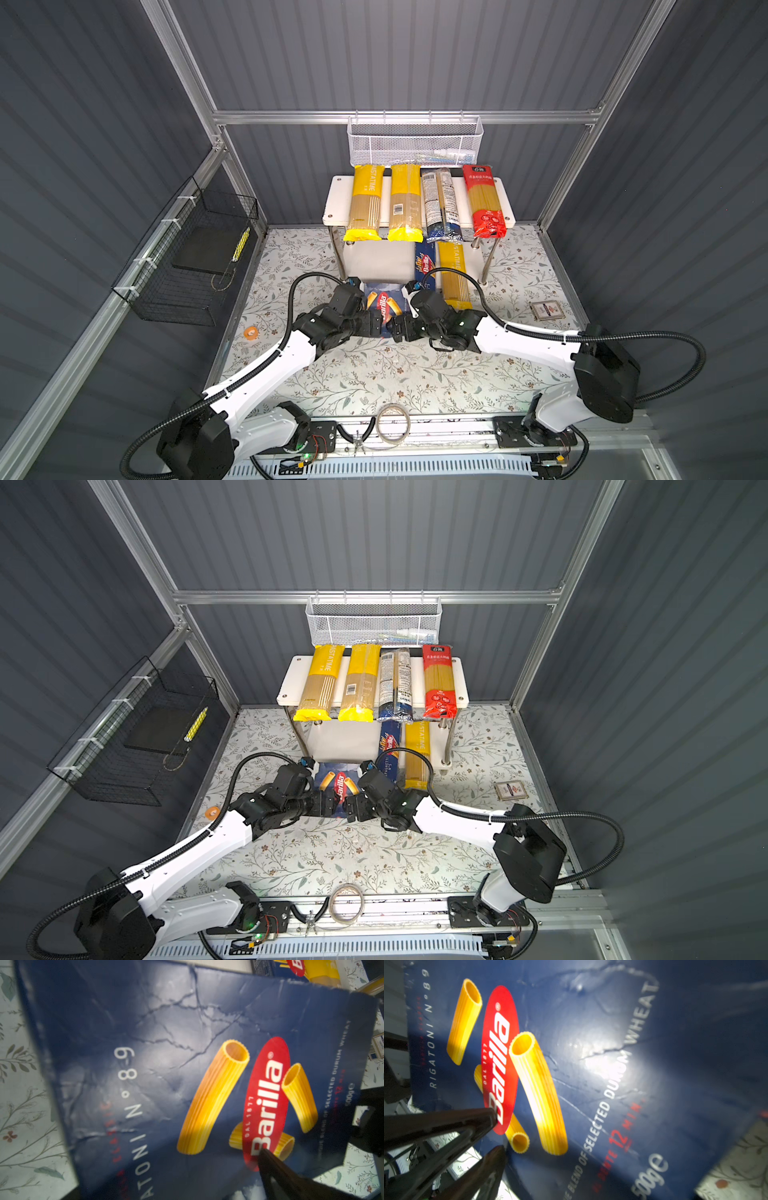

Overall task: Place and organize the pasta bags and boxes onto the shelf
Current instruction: 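Lift the Rigatoni box with both grippers and carry it toward the lower shelf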

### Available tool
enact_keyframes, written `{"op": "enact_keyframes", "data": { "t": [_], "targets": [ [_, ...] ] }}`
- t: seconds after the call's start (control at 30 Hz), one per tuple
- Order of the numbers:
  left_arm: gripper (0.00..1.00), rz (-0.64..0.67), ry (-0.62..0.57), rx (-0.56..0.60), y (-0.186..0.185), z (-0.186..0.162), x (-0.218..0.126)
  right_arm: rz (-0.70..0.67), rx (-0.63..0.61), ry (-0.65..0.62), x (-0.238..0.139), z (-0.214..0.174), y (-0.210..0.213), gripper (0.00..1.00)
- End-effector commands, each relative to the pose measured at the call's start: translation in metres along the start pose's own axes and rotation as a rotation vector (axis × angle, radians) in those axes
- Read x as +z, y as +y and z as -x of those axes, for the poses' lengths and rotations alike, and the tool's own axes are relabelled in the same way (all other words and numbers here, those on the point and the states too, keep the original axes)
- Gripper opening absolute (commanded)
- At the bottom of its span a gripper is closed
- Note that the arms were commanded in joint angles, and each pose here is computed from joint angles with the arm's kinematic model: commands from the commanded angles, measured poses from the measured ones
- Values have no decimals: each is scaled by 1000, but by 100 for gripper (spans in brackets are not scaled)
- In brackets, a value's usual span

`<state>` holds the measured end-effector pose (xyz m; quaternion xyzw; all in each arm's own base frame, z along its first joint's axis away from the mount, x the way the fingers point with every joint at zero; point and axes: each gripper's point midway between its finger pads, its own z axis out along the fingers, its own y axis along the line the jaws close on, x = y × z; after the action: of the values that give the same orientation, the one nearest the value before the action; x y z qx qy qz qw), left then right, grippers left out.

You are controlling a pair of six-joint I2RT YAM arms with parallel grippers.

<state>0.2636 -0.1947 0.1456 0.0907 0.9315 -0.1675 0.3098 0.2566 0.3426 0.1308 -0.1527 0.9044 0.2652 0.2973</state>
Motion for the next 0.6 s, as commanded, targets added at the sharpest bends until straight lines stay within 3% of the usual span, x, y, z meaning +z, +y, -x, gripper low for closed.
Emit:
{"op": "enact_keyframes", "data": {
  "t": [0.0,0.57],
  "targets": [
    [100,-289,-179,102,-75,62,-29,324,-25,-220,-36,77,85,95],
    [100,-190,-187,98,-46,103,-3,327,72,-282,-29,120,69,97]
  ]
}}
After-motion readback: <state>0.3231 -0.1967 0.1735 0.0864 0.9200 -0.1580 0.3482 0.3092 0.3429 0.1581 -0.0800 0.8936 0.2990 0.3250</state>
